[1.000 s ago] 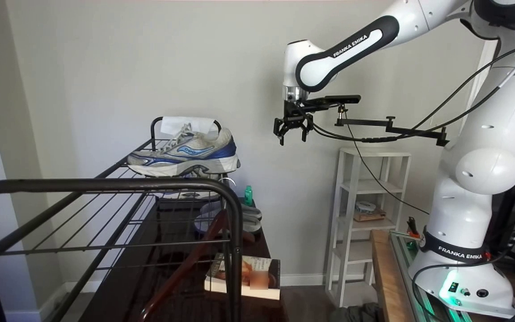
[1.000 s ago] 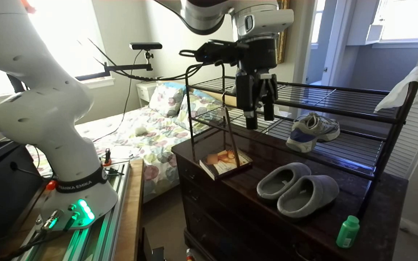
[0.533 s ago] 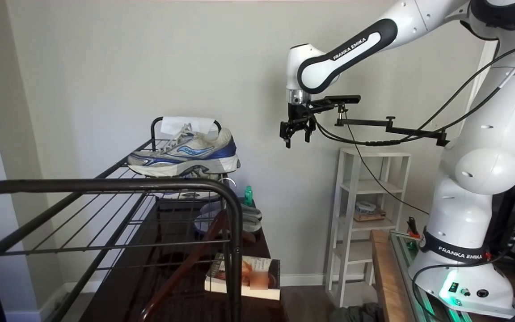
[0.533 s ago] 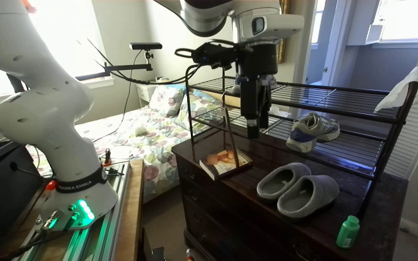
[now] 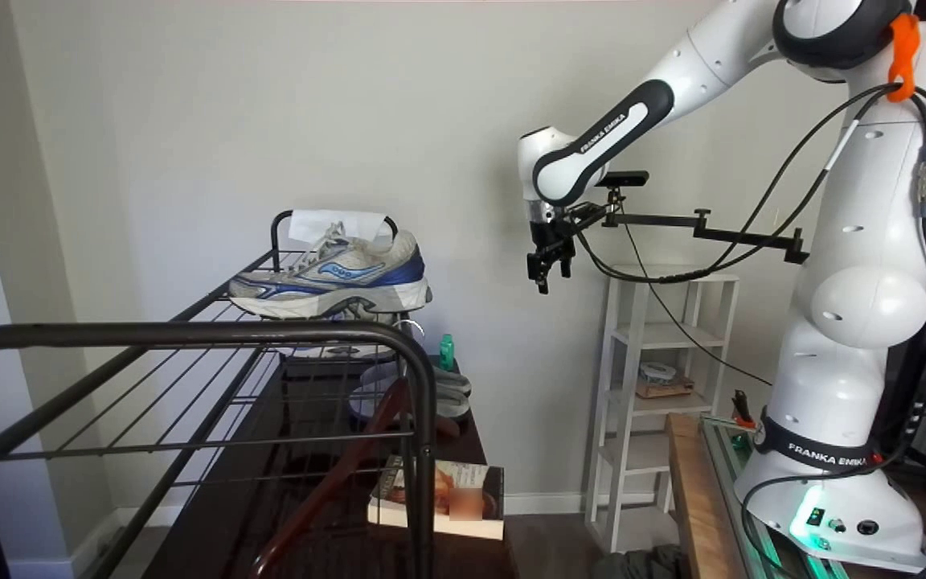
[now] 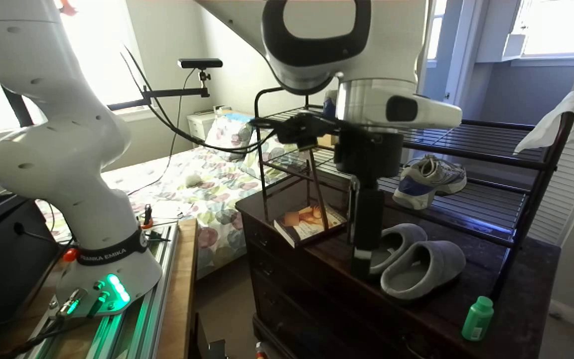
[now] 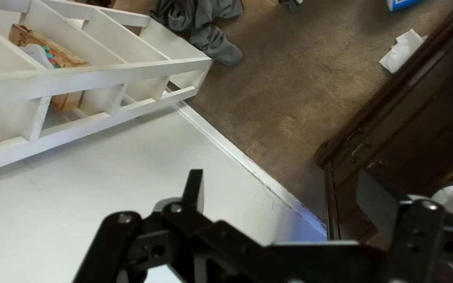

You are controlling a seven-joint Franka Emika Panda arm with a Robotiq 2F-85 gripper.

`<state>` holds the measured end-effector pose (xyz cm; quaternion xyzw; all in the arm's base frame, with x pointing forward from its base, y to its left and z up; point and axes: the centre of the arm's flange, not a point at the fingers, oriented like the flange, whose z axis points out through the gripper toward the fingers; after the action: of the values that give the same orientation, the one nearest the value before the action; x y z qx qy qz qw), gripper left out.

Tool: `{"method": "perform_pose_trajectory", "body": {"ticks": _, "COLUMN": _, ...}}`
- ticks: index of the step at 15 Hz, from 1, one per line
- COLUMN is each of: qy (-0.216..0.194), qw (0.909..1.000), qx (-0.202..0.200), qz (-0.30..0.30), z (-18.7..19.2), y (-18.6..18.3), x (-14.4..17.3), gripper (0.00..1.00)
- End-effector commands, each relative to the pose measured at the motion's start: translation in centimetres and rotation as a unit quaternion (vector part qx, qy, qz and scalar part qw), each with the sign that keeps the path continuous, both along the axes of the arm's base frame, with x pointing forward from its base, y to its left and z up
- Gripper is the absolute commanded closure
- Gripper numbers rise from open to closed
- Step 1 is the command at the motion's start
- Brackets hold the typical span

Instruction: Put a shoe on the top stand and put the green bottle in the shoe

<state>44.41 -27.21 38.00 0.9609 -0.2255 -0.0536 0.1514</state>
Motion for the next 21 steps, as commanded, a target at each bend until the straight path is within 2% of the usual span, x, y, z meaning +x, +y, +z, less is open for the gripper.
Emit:
{"method": "perform_pose_trajectory", "body": {"ticks": 1, "qy": -0.019, "qw": 0.9986, "qx": -0.02, "qz": -0.045, "z": -4.5, "y": -1.6, "x": 3.3, "gripper": 0.0}}
{"method": "perform_pose_trajectory", "body": {"ticks": 3, "qy": -0.065, "qw": 0.9928, "qx": -0.018, "qz": -0.099, "z": -7.1, "y": -1.4, "x": 5.0, "gripper": 0.0}}
{"method": "perform_pose_trajectory", "body": {"ticks": 4, "qy": -0.039, "qw": 0.9974, "qx": -0.014, "qz": -0.059, "z": -4.8, "y": -0.8, "x": 2.6, "gripper": 0.0}}
{"method": "perform_pose_trajectory", "body": {"ticks": 6, "qy": -0.034, "qw": 0.9975, "qx": -0.013, "qz": -0.061, "z": -6.3, "y": -0.7, "x": 3.0, "gripper": 0.0}}
{"method": "perform_pose_trajectory", "body": {"ticks": 10, "qy": -0.047, "qw": 0.9971, "qx": -0.008, "qz": -0.06, "z": -5.7, "y": -0.8, "x": 2.4, "gripper": 0.0}}
{"method": "perform_pose_trajectory", "body": {"ticks": 12, "qy": 0.023, "qw": 0.9996, "qx": -0.016, "qz": -0.009, "z": -8.1, "y": -1.2, "x": 3.5, "gripper": 0.0}}
{"method": "perform_pose_trajectory", "body": {"ticks": 15, "qy": 0.069, "qw": 0.9964, "qx": -0.011, "qz": 0.047, "z": -9.8, "y": -1.5, "x": 6.2, "gripper": 0.0}}
{"method": "perform_pose_trajectory", "body": {"ticks": 17, "qy": 0.101, "qw": 0.9914, "qx": -0.011, "qz": 0.082, "z": -10.3, "y": -1.6, "x": 8.9, "gripper": 0.0}}
{"method": "perform_pose_trajectory", "body": {"ticks": 21, "qy": 0.161, "qw": 0.9773, "qx": -0.038, "qz": 0.133, "z": -10.2, "y": -1.2, "x": 15.3, "gripper": 0.0}}
